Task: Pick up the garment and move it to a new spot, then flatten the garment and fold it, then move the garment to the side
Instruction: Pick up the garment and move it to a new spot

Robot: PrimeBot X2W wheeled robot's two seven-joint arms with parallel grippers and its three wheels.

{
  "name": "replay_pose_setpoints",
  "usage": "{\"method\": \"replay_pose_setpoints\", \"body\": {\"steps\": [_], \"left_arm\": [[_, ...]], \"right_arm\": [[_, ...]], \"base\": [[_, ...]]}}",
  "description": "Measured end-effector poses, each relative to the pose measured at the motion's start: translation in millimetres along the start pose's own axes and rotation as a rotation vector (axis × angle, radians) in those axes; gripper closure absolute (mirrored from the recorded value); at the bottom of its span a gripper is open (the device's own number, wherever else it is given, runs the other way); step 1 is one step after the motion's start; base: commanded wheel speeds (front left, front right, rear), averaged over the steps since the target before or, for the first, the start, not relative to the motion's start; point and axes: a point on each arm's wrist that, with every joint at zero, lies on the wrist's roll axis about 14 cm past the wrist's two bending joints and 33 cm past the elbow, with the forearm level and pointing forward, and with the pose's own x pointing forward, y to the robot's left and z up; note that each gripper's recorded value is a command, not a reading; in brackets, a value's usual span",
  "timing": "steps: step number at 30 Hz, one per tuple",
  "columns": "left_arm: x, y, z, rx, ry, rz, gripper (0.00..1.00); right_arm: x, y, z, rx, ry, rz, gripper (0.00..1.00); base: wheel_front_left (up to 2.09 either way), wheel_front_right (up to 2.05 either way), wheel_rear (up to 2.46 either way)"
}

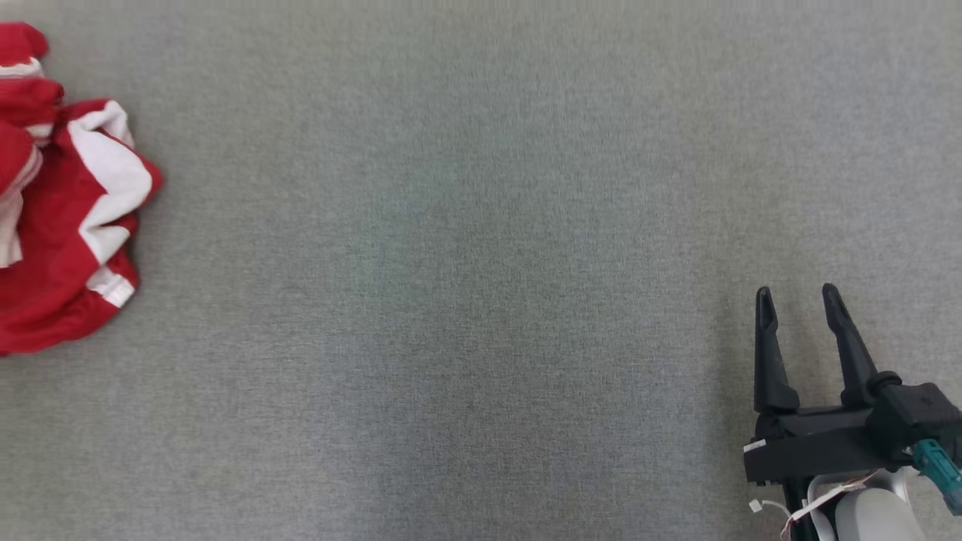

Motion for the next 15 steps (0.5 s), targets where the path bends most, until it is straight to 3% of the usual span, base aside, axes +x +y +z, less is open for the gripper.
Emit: {"method": "replay_pose_setpoints", "body": {"steps": [6, 15], "left_arm": [[-15.4, -18.0, 91.8, 0.055, -0.263, -0.059, 1.0], [-66.7, -104.2, 225.1, 0.073, -0.622, -0.262, 1.0]], "right_arm": [[-8.3, 4.9, 7.8, 0.034, -0.018, 0.005, 0.0], [-27.3, 1.4, 16.9, 0.076, -0.034, -0.015, 0.0]], "base": [[0.0, 0.0, 0.0], [0.0, 0.0, 0.0]]}}
